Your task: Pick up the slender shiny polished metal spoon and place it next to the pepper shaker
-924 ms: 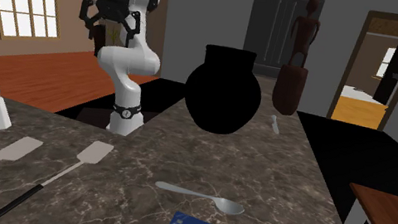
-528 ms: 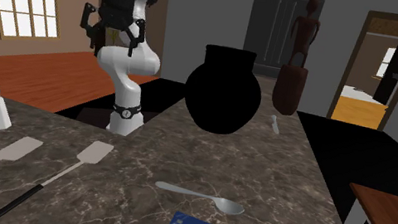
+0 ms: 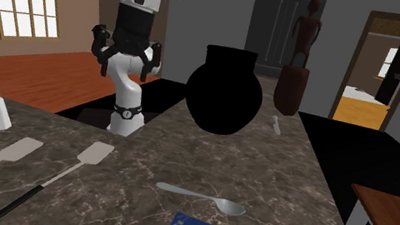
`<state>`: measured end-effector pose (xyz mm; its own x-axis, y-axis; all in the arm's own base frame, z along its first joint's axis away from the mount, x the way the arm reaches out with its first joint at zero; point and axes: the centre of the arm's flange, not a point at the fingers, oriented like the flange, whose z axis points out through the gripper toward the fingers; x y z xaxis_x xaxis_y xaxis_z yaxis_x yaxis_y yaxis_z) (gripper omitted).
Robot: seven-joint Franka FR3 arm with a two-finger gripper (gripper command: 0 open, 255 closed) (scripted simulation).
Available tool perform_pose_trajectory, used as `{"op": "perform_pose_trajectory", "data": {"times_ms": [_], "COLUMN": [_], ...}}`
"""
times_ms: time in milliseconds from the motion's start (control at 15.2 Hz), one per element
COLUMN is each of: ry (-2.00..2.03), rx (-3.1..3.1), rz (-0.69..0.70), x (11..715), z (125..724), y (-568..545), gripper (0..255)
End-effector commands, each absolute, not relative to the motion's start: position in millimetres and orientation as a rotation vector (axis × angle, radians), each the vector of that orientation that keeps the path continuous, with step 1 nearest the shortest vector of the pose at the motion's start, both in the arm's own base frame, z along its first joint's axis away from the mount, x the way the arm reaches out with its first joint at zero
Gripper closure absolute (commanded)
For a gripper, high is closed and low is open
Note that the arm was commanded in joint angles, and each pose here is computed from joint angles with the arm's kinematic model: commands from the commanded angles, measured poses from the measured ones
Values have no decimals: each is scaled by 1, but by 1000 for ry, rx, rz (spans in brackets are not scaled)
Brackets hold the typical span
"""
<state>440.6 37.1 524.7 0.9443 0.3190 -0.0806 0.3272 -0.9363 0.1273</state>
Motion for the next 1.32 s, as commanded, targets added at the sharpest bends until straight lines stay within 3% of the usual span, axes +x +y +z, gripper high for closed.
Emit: {"op": "perform_pose_trajectory", "data": {"times_ms": [0, 1254], "ry": [560, 1135], "rx": [2942, 2707], "rz": [-101, -220], "x": [464, 623], "z": [512, 384], "y": [51, 213], "gripper": [0, 0]}}
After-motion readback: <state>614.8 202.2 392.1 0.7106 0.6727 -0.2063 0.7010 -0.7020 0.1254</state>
